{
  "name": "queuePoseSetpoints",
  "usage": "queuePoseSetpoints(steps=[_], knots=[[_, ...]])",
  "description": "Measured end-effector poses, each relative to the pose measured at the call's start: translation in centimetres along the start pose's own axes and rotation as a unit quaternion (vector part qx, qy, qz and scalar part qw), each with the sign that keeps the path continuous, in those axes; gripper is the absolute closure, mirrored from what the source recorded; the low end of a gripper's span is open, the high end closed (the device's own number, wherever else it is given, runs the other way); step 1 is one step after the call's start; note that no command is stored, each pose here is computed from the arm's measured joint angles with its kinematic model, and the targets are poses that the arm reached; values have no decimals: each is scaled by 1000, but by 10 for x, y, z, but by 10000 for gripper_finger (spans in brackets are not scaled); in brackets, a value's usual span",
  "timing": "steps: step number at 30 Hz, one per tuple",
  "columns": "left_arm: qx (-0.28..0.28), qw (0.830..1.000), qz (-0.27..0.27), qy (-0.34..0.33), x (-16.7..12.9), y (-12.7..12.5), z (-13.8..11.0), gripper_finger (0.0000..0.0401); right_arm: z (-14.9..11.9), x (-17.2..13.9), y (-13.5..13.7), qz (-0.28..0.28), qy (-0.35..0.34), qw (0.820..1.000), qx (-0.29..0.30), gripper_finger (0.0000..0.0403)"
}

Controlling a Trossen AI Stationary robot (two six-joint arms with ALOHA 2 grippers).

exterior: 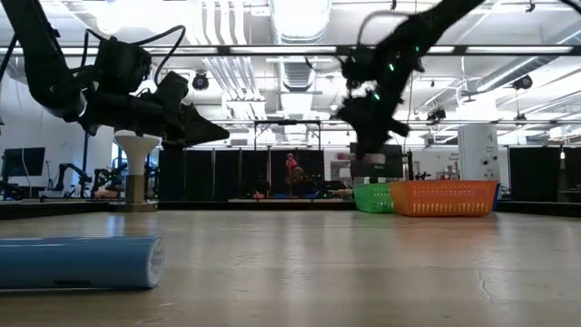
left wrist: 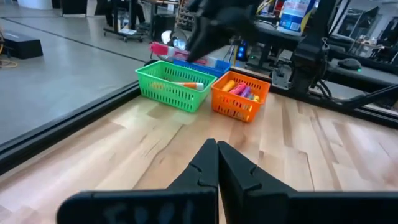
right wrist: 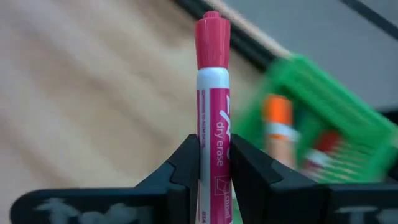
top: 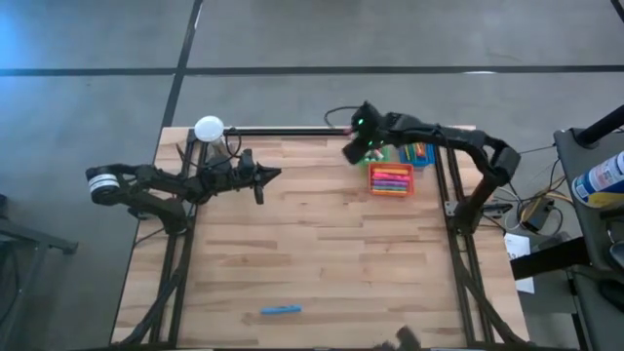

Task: Pick & Place Markers
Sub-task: Put the pink marker pen into the green bin

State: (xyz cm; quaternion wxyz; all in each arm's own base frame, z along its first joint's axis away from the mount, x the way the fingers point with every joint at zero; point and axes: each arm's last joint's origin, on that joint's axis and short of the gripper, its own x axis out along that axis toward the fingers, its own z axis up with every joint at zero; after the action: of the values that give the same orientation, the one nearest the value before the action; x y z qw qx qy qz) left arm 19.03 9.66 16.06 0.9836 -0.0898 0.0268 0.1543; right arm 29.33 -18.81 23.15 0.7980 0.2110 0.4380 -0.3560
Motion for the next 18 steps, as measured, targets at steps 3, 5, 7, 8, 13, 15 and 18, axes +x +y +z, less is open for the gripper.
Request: queuePoseSetpoints(steps=[3, 5, 7, 8, 13, 15, 18], knots=[[0, 1000, 0, 0, -1, 0, -1, 401, 1, 10, -34, -31, 16, 999, 33, 335], [0, 1000, 0, 0, -1, 0, -1, 401, 1, 19, -50, -42, 28, 997, 50, 335], [0, 1000, 0, -1, -1, 0, 0, 401, -3, 30, -60, -53, 51, 996, 57, 335], [0, 1000, 0, -2, -1, 0, 0, 401, -5, 35, -63, -56, 59, 995, 59, 334], [-3, 1000, -8, 0, -1, -1, -1, 401, -6, 47, -74, -62, 71, 993, 71, 322], [-5, 1000, -10, 0, -1, -1, -1, 401, -8, 52, -76, -64, 83, 992, 71, 317], [-5, 1000, -9, 0, -1, 0, -1, 401, -8, 52, -75, -64, 81, 993, 64, 307]])
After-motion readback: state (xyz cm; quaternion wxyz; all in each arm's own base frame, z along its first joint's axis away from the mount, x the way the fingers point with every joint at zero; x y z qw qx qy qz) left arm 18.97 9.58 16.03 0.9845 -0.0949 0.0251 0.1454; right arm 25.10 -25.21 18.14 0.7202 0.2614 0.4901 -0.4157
